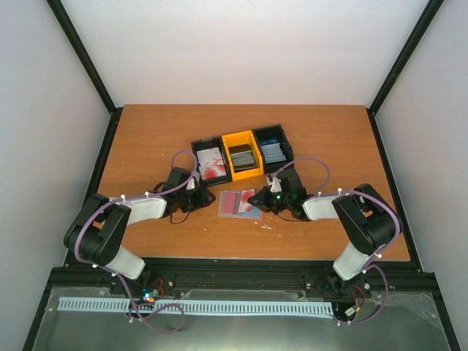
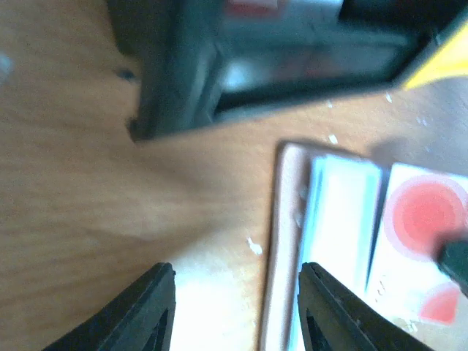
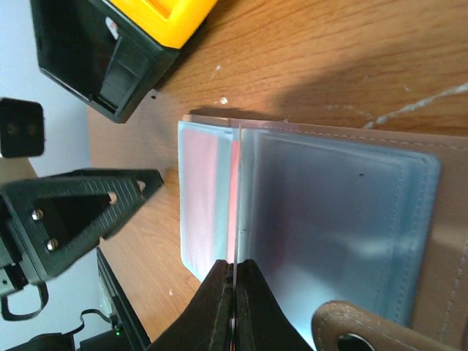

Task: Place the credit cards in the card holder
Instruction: Move the storage box to the center of the board, then insert the credit card into the card holder.

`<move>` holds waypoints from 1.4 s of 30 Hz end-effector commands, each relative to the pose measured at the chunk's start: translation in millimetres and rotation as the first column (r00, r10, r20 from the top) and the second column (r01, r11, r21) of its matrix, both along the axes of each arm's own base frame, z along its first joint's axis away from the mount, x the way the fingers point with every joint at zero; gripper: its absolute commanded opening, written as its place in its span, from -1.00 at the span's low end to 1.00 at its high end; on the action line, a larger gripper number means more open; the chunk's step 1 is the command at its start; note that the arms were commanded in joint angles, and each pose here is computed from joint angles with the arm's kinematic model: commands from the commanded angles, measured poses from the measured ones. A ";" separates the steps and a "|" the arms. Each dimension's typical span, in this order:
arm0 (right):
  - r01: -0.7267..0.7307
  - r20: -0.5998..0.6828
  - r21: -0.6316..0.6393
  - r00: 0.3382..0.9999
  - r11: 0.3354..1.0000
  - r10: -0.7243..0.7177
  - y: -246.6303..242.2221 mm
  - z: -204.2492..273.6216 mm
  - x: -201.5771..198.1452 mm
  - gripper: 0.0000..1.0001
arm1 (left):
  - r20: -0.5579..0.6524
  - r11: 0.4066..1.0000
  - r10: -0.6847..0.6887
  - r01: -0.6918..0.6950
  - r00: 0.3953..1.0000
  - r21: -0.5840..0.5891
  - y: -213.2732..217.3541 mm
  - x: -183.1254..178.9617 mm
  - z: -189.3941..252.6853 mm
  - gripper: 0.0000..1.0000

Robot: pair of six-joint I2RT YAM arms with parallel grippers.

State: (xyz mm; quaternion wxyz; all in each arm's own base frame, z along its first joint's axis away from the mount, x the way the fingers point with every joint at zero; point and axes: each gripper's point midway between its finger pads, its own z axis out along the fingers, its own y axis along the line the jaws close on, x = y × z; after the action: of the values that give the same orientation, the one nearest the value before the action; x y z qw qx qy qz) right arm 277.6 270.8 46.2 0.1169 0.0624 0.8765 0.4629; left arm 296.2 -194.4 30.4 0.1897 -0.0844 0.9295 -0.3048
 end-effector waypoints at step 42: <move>-0.046 -0.040 -0.084 0.998 0.995 0.043 2.3 -26.4 -6.4 -0.94 | -0.082 0.989 -0.125 0.118 0.989 -0.093 -22.8 -21.6 -13.6 -0.11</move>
State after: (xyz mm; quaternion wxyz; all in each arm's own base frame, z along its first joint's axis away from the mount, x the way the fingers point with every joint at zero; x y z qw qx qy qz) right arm 274.2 282.3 32.7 0.0895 0.0385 0.8829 0.4593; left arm 279.9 -221.0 30.0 0.1437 -0.0467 0.9153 -0.3735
